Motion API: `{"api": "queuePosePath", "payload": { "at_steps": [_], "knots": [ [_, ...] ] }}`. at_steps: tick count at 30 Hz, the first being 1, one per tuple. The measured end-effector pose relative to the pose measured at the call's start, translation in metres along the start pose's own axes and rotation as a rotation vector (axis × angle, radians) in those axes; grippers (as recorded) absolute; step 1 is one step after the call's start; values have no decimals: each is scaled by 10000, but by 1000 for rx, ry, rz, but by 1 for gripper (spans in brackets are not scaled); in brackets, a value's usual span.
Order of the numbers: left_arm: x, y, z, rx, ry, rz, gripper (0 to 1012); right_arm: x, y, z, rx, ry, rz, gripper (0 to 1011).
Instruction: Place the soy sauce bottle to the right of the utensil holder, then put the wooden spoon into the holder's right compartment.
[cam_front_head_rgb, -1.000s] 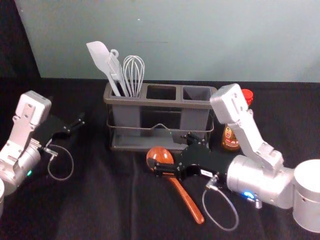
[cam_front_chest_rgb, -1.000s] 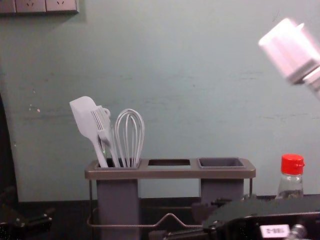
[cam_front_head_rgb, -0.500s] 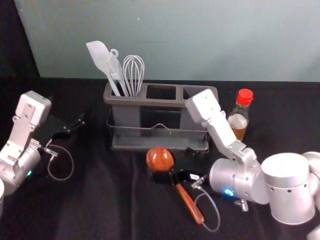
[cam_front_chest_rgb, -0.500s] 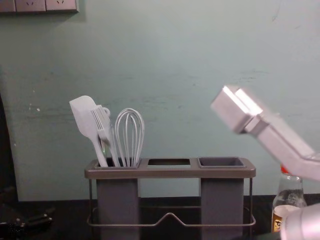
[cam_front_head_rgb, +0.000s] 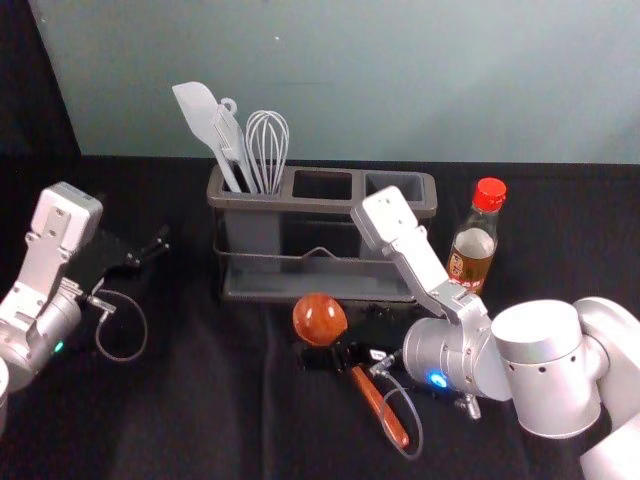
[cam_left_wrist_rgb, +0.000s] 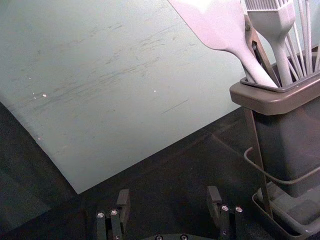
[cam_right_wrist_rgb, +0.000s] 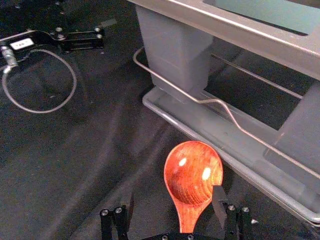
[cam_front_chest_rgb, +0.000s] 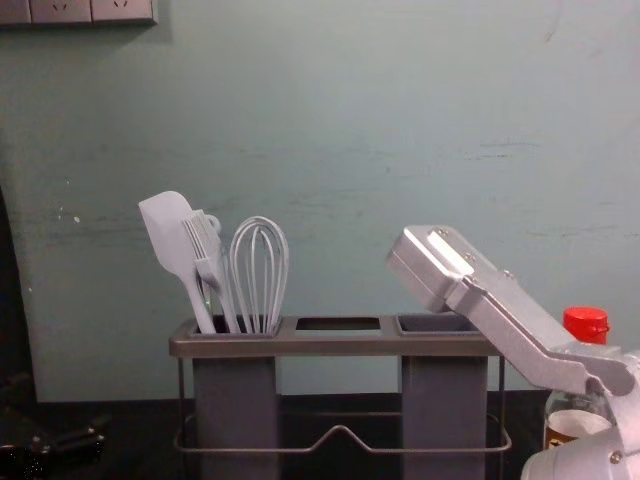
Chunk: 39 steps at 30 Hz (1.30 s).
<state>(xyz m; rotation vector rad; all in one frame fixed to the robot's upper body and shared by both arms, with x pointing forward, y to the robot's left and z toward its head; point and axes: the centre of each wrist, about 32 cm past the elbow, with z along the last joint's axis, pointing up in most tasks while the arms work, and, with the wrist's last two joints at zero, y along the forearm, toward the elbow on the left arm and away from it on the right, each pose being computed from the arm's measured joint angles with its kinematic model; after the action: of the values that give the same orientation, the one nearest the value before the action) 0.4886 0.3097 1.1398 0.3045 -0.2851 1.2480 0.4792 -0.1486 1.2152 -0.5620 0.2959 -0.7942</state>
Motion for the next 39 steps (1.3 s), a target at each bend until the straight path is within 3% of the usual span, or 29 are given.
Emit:
{"api": "queuePosePath", "payload": {
  "at_steps": [14, 39],
  "knots": [
    [0, 0, 0, 0, 0, 0, 1005, 20, 27, -16, -11, 11, -41, 1003],
    [0, 0, 0, 0, 0, 0, 1005, 94, 239, -6, -27, -10, -44, 1003]
  ]
}}
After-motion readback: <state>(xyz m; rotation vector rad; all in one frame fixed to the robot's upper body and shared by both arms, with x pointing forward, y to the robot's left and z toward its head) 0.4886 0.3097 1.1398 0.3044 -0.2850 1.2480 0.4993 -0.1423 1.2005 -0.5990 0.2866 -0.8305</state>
